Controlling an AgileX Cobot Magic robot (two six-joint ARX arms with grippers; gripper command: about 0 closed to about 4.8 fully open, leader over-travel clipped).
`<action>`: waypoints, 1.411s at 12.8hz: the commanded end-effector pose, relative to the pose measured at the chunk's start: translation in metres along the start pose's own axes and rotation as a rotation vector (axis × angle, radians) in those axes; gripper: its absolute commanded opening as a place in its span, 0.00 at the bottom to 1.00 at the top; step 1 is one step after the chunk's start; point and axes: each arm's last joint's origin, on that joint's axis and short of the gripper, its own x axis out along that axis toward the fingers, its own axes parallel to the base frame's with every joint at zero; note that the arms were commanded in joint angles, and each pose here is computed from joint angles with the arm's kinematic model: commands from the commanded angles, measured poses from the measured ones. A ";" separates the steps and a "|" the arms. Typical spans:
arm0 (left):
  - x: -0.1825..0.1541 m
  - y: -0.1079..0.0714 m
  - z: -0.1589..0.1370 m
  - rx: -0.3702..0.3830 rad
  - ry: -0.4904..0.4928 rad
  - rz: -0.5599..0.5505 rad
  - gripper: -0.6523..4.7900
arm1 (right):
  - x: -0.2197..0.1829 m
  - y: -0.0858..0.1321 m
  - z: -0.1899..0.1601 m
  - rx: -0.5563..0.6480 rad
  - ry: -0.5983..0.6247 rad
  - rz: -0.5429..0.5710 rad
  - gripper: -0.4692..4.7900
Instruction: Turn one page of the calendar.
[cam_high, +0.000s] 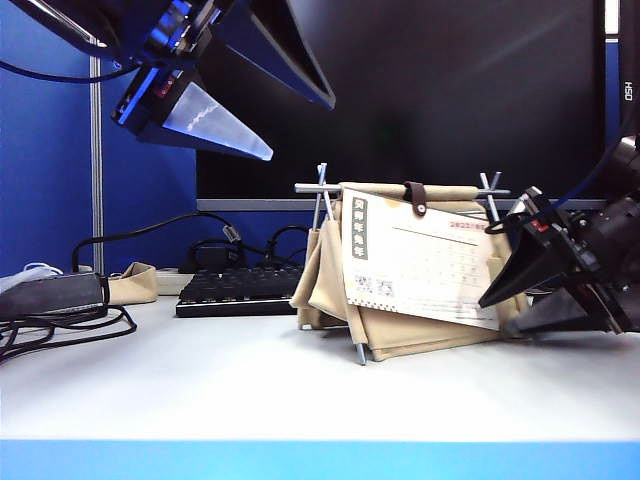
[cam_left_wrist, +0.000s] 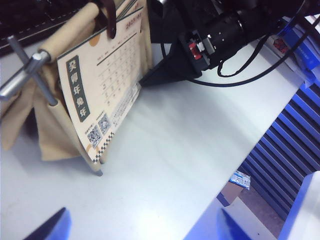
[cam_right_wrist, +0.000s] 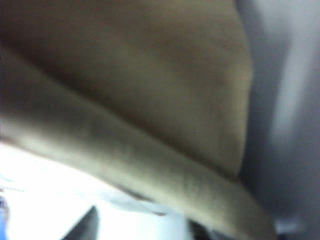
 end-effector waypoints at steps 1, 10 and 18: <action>-0.001 -0.001 0.002 0.010 -0.013 -0.008 0.82 | 0.002 0.000 0.004 0.009 -0.021 0.027 0.49; -0.001 -0.001 0.002 0.008 -0.011 -0.012 0.82 | 0.013 -0.008 -0.001 0.057 0.009 0.045 0.50; -0.001 -0.001 0.001 0.005 -0.001 -0.013 0.82 | 0.021 -0.001 0.002 0.003 0.000 0.064 0.13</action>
